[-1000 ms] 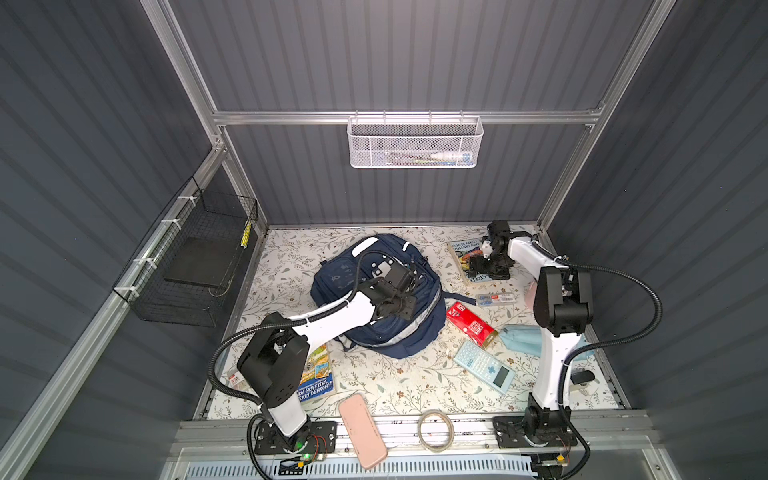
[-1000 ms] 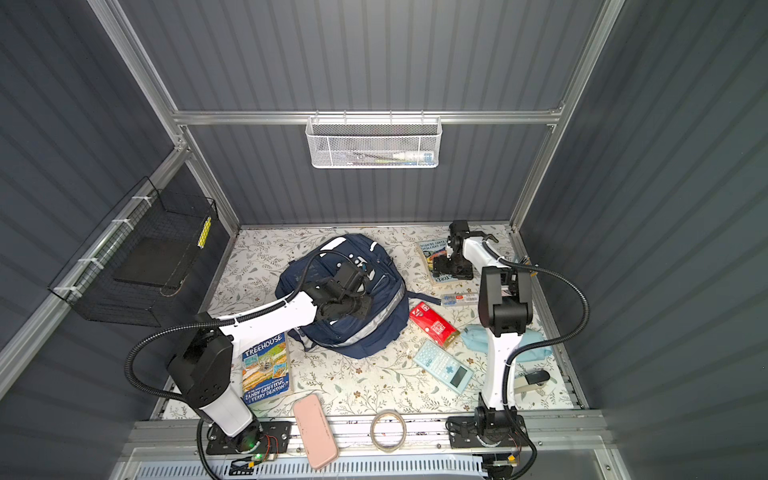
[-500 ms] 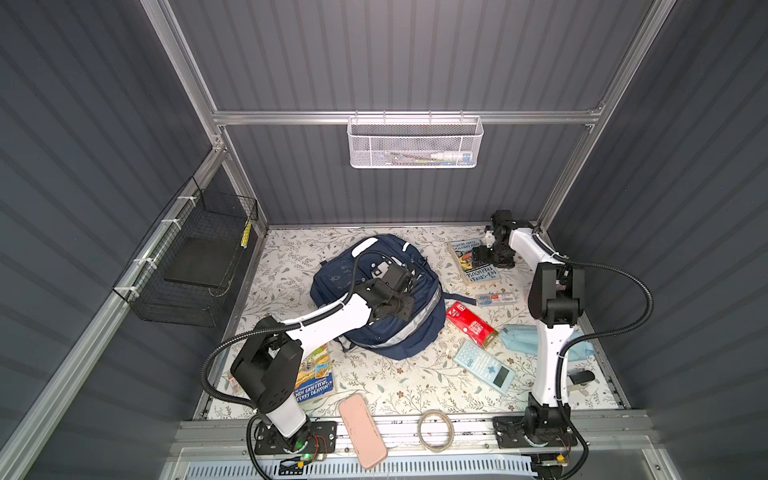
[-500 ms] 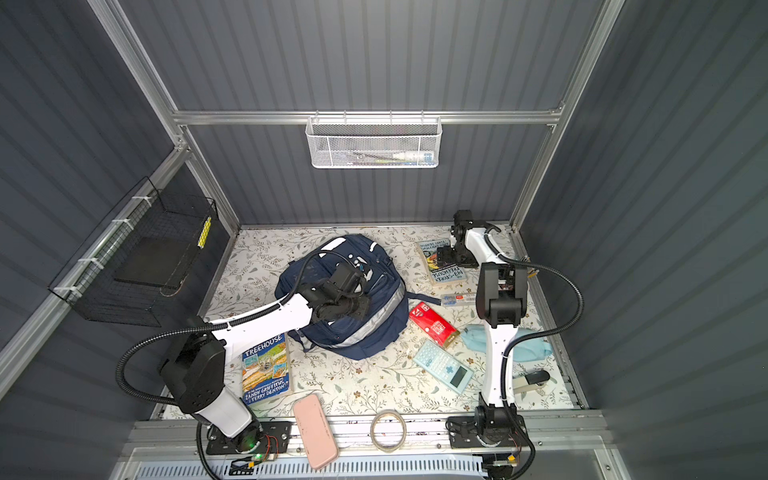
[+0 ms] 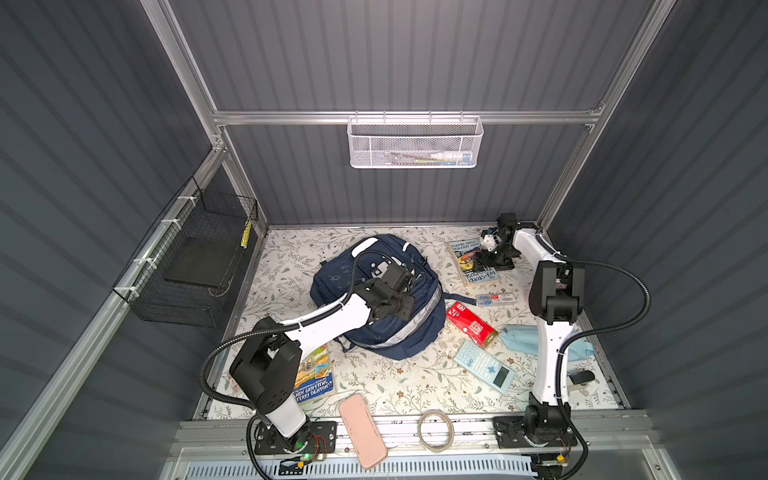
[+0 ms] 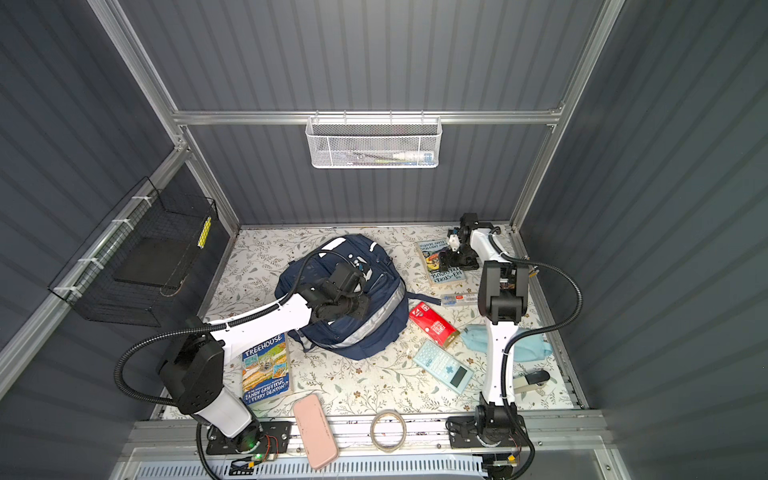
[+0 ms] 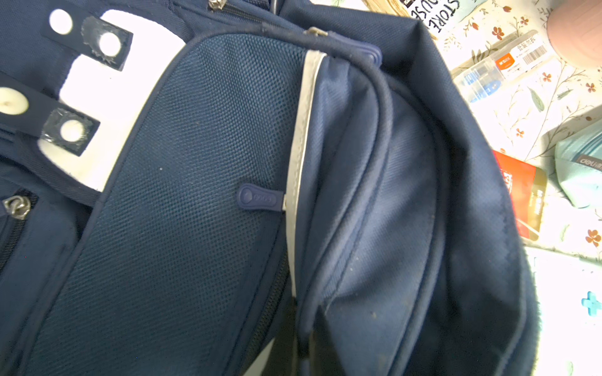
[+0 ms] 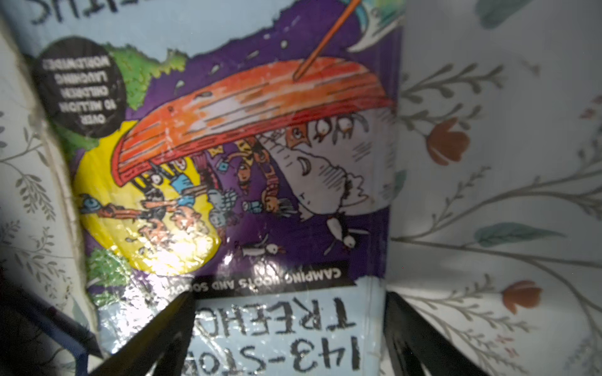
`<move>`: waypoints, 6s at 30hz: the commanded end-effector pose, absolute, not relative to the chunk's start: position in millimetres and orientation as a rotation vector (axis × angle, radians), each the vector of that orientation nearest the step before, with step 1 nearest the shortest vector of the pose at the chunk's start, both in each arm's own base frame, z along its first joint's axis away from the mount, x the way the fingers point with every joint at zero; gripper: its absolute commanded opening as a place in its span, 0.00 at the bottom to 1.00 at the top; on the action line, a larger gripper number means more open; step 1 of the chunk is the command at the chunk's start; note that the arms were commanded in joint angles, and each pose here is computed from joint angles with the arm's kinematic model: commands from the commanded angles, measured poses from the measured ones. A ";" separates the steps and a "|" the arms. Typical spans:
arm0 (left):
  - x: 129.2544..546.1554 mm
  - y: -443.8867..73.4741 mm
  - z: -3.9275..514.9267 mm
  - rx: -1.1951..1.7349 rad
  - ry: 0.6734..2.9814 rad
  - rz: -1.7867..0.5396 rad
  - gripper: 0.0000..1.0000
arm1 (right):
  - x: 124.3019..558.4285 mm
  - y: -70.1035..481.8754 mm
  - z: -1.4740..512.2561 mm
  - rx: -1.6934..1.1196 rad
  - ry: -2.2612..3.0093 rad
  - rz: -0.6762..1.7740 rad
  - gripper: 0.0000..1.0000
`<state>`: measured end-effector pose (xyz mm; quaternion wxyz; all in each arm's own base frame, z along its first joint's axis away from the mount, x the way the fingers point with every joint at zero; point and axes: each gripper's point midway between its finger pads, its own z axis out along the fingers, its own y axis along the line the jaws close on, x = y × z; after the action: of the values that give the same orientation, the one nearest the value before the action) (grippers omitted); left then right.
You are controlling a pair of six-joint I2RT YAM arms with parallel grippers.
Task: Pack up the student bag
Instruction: 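Grasp the Treehouse paperback's edge with the right gripper and lift it, then carry the paperback into the open backpack with the right gripper while the left holds it, then push the 143-Storey Treehouse paperback down into the backpack with the right gripper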
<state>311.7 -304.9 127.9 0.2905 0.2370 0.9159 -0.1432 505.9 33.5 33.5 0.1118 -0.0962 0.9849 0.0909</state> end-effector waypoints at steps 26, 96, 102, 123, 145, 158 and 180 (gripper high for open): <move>321.4 -287.3 155.3 0.499 2.395 -0.466 0.00 | 482.6 129.6 102.3 0.113 2.804 0.096 0.90; 357.0 -296.8 218.3 0.425 2.325 -0.709 0.00 | 336.3 161.3 278.6 -0.286 2.422 0.310 0.00; 360.5 -307.8 233.5 0.422 2.314 -0.801 0.00 | 290.9 201.8 253.0 -0.223 2.384 0.517 0.00; 366.5 -300.9 272.3 0.407 2.271 -0.892 0.00 | 329.2 300.1 162.8 -0.129 2.290 0.490 0.64; 341.5 -309.9 239.7 0.458 2.361 -1.034 0.00 | 363.3 223.4 82.6 0.266 2.444 0.518 0.50; 341.2 -314.8 246.2 0.478 2.356 -1.073 0.00 | 408.3 299.6 101.5 0.131 2.262 0.818 0.28; 340.7 -304.0 268.2 0.515 2.328 -1.037 0.00 | 255.1 322.7 76.6 0.045 2.391 0.884 0.19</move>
<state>347.7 -297.4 214.7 0.2310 0.1545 0.8969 -0.3441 246.4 315.5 74.7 0.2745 -0.0064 0.9088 0.3142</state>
